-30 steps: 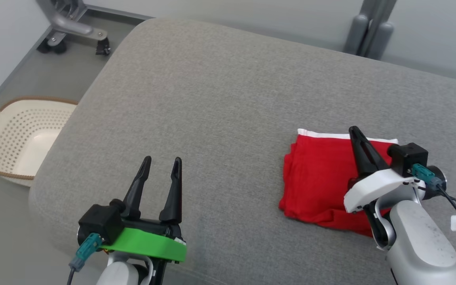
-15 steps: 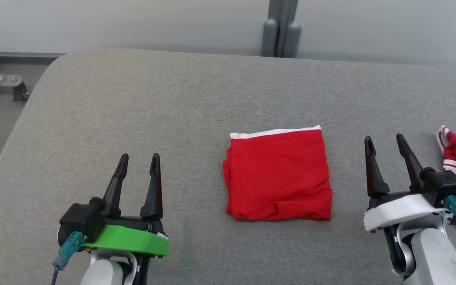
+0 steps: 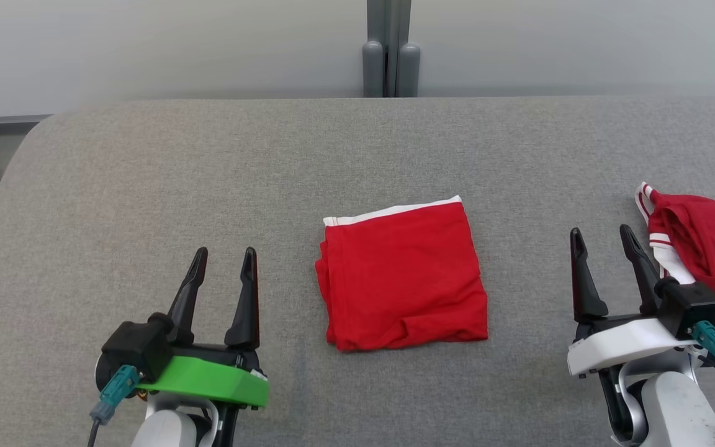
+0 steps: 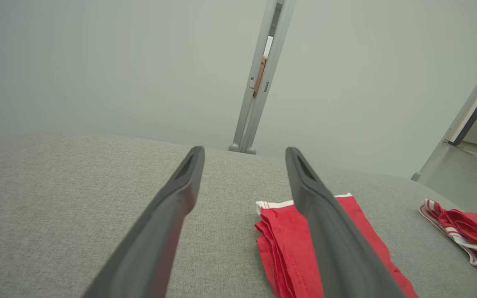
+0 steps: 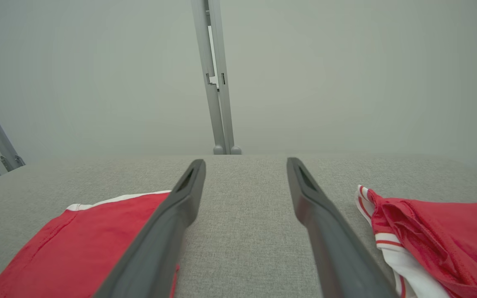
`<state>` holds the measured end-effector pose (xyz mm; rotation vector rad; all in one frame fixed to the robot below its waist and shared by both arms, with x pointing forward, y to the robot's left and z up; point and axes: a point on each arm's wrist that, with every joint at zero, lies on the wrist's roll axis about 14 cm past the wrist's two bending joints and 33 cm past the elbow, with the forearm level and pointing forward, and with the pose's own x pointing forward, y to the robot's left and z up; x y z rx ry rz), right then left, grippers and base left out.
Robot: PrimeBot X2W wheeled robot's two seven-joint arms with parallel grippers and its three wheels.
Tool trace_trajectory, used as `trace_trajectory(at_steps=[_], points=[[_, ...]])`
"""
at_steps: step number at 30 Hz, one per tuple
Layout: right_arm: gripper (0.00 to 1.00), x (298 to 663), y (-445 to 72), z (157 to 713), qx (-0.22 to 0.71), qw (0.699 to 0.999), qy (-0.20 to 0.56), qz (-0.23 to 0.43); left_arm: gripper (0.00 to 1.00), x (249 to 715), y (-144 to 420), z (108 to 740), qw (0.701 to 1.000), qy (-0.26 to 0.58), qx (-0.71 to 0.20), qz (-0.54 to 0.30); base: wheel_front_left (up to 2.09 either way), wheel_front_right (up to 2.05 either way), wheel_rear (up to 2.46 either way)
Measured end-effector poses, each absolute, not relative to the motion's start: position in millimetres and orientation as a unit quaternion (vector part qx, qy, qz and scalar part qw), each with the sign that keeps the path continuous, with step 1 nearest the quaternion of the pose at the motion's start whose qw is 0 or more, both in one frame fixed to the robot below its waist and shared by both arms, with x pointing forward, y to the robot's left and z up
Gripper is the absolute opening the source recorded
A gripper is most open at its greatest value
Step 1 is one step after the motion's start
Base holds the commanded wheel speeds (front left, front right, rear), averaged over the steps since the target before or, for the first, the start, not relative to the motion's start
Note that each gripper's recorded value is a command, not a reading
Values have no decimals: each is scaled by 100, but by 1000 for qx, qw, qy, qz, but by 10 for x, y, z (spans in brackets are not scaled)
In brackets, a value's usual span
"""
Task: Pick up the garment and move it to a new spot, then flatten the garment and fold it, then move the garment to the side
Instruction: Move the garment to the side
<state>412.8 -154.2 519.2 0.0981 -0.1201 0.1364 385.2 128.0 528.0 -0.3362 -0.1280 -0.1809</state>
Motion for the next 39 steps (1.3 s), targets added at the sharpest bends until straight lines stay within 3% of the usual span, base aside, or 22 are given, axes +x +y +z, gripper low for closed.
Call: trace_trajectory(at_steps=[16, 32, 34, 39], points=[[100, 4345, -1200, 4584, 68, 992, 34, 105, 100, 3884, 1264, 5133, 982, -42, -162, -91, 0, 0, 0], [100, 4526, -467, 3827, 118, 963, 166, 178, 100, 3861, 1487, 4951, 986, -17, -155, -54, 0, 0, 0], [0, 4554, -382, 3804, 120, 959, 172, 189, 100, 3848, 1537, 4933, 987, -14, -153, -45, 0, 0, 0], [0, 4549, -409, 3819, 95, 960, 170, 199, 100, 3860, 1514, 4958, 987, -18, -154, -48, 0, 0, 0]])
